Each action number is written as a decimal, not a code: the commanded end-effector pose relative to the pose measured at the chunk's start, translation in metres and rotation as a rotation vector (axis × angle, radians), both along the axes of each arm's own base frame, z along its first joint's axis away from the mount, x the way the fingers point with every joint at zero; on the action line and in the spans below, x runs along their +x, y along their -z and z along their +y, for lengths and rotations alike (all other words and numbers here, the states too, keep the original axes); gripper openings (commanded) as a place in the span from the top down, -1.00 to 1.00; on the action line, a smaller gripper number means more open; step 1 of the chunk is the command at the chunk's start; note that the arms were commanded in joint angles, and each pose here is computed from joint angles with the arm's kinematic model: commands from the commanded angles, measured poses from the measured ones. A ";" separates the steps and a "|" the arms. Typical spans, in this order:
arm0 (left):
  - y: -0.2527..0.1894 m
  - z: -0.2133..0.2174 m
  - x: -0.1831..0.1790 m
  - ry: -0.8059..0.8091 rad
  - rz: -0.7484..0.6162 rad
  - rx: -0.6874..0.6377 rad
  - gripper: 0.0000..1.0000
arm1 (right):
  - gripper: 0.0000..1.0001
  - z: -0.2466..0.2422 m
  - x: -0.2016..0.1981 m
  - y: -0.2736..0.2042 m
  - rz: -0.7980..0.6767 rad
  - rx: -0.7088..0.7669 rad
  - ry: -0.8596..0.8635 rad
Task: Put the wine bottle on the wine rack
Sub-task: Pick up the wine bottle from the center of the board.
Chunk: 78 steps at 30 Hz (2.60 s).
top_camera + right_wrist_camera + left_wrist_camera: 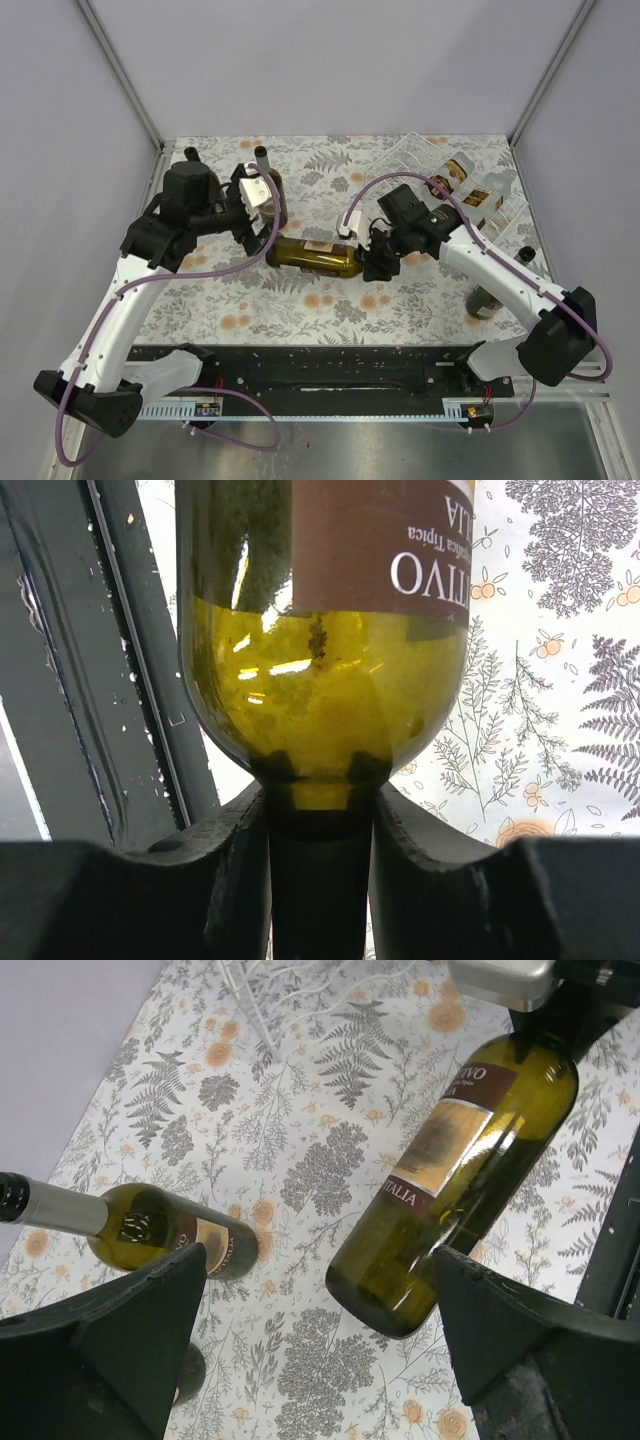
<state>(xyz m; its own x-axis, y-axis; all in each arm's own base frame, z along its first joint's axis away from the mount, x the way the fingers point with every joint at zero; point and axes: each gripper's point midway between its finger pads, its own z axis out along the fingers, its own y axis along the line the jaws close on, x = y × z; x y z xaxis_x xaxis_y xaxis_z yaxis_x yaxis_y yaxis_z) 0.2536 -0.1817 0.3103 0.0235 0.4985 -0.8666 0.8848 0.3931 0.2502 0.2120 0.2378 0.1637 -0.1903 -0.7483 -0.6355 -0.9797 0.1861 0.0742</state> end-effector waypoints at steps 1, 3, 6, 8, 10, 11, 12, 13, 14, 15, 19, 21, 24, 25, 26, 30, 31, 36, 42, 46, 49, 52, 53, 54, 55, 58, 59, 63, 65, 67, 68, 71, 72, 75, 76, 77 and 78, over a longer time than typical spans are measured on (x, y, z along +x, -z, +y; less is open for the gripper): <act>-0.035 0.002 0.013 -0.099 -0.067 -0.093 -0.98 | 1.00 0.021 0.010 -0.063 -0.115 0.193 0.015; -0.041 0.003 0.014 -0.112 -0.073 -0.103 -0.98 | 1.00 0.017 0.011 -0.065 -0.127 0.180 0.032; -0.046 0.002 0.014 -0.112 -0.078 -0.112 -0.98 | 1.00 0.009 0.009 -0.070 -0.145 0.161 0.049; -0.046 0.002 0.016 -0.123 -0.071 -0.119 -0.98 | 1.00 0.003 0.009 -0.076 -0.162 0.156 0.062; -0.048 0.002 0.021 -0.143 -0.069 -0.131 -0.98 | 1.00 -0.003 0.008 -0.082 -0.181 0.155 0.077; -0.048 0.002 0.023 -0.157 -0.064 -0.139 -0.98 | 1.00 -0.006 0.008 -0.084 -0.189 0.150 0.085; -0.050 0.002 0.025 -0.167 -0.063 -0.148 -0.98 | 1.00 -0.009 0.009 -0.087 -0.202 0.148 0.099; -0.052 0.002 0.028 -0.179 -0.063 -0.154 -0.98 | 1.00 -0.014 0.010 -0.088 -0.208 0.139 0.114; -0.053 0.001 0.029 -0.184 -0.060 -0.162 -0.98 | 1.00 -0.017 0.012 -0.089 -0.213 0.134 0.127; -0.056 0.000 0.030 -0.184 -0.059 -0.171 -0.98 | 1.00 -0.021 0.013 -0.091 -0.221 0.127 0.140; -0.061 -0.004 0.029 -0.168 -0.060 -0.193 -0.98 | 1.00 -0.029 0.016 -0.096 -0.230 0.133 0.179; -0.062 -0.005 0.030 -0.168 -0.056 -0.201 -0.98 | 1.00 -0.031 0.015 -0.099 -0.230 0.144 0.193; -0.062 -0.008 0.029 -0.170 -0.036 -0.225 -0.98 | 1.00 -0.031 0.016 -0.104 -0.226 0.165 0.229; -0.064 -0.009 0.028 -0.165 -0.031 -0.235 -0.98 | 1.00 -0.031 0.018 -0.106 -0.230 0.175 0.243; -0.065 -0.010 0.027 -0.168 -0.019 -0.248 -0.98 | 1.00 -0.031 0.021 -0.110 -0.238 0.185 0.262; -0.075 -0.013 0.026 -0.183 0.014 -0.304 -0.98 | 1.00 -0.033 0.041 -0.128 -0.277 0.220 0.352; -0.080 -0.014 0.026 -0.186 0.020 -0.320 -0.98 | 1.00 -0.033 0.046 -0.136 -0.289 0.237 0.376; -0.096 -0.016 0.030 -0.242 0.065 -0.405 -0.98 | 1.00 -0.031 0.069 -0.167 -0.327 0.315 0.479; -0.099 -0.032 0.024 -0.175 0.154 -0.457 -0.98 | 1.00 -0.013 0.061 -0.185 -0.255 0.382 0.403; -0.090 -0.033 0.021 -0.106 0.026 -0.338 -0.98 | 1.00 -0.008 0.051 -0.179 -0.221 0.365 0.330; -0.085 -0.029 0.016 -0.027 -0.115 -0.179 -0.98 | 1.00 -0.007 0.042 -0.171 -0.195 0.350 0.278; -0.086 -0.027 0.012 0.046 -0.219 -0.066 -0.98 | 1.00 -0.005 0.032 -0.163 -0.154 0.339 0.231; -0.082 -0.027 0.010 0.074 -0.231 -0.027 -0.98 | 1.00 -0.004 0.030 -0.160 -0.139 0.335 0.219; -0.078 -0.028 0.009 0.119 -0.268 0.024 -0.98 | 1.00 -0.004 0.025 -0.159 -0.125 0.334 0.203; -0.073 -0.030 0.008 0.146 -0.274 0.057 -0.98 | 1.00 -0.003 0.024 -0.158 -0.115 0.334 0.194; -0.062 -0.034 0.006 0.241 -0.328 0.144 -0.98 | 1.00 -0.002 0.018 -0.151 -0.078 0.320 0.165; -0.058 -0.037 0.004 0.272 -0.332 0.162 -0.98 | 1.00 -0.002 0.016 -0.151 -0.067 0.319 0.156; -0.045 -0.046 0.002 0.368 -0.360 0.219 -0.98 | 1.00 -0.001 0.011 -0.150 -0.042 0.323 0.138; -0.039 -0.049 0.002 0.399 -0.359 0.234 -0.98 | 1.00 0.000 0.009 -0.151 -0.040 0.328 0.133; -0.029 -0.051 0.002 0.430 -0.363 0.263 -0.98 | 1.00 -0.001 0.008 -0.151 -0.040 0.325 0.132; -0.022 -0.051 0.003 0.442 -0.362 0.283 -0.98 | 1.00 -0.001 0.007 -0.151 -0.034 0.322 0.130; -0.011 -0.060 0.006 0.473 -0.361 0.303 -0.98 | 1.00 0.000 0.003 -0.149 -0.005 0.321 0.110; -0.006 -0.062 0.008 0.474 -0.363 0.319 -0.98 | 1.00 0.001 0.001 -0.148 0.004 0.325 0.104; 0.010 -0.067 0.012 0.483 -0.367 0.372 -0.98 | 1.00 0.003 -0.002 -0.148 0.025 0.337 0.095; 0.014 -0.070 0.013 0.487 -0.366 0.383 -0.98 | 1.00 0.004 -0.003 -0.149 0.029 0.342 0.090; 0.019 -0.070 0.014 0.487 -0.361 0.398 -0.98 | 1.00 0.005 -0.003 -0.148 0.037 0.344 0.088; 0.024 -0.071 0.016 0.482 -0.364 0.414 -0.98 | 1.00 0.005 -0.004 -0.148 0.038 0.347 0.087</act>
<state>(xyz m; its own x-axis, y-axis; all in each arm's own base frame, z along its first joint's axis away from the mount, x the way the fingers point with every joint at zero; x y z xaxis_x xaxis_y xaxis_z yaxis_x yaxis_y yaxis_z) 0.2598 -0.2465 0.3027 0.5384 0.6201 -0.5705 0.8004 -0.1645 0.5765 0.2059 0.2228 0.2669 -0.4040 -0.5688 -0.7164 -0.9088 0.3387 0.2436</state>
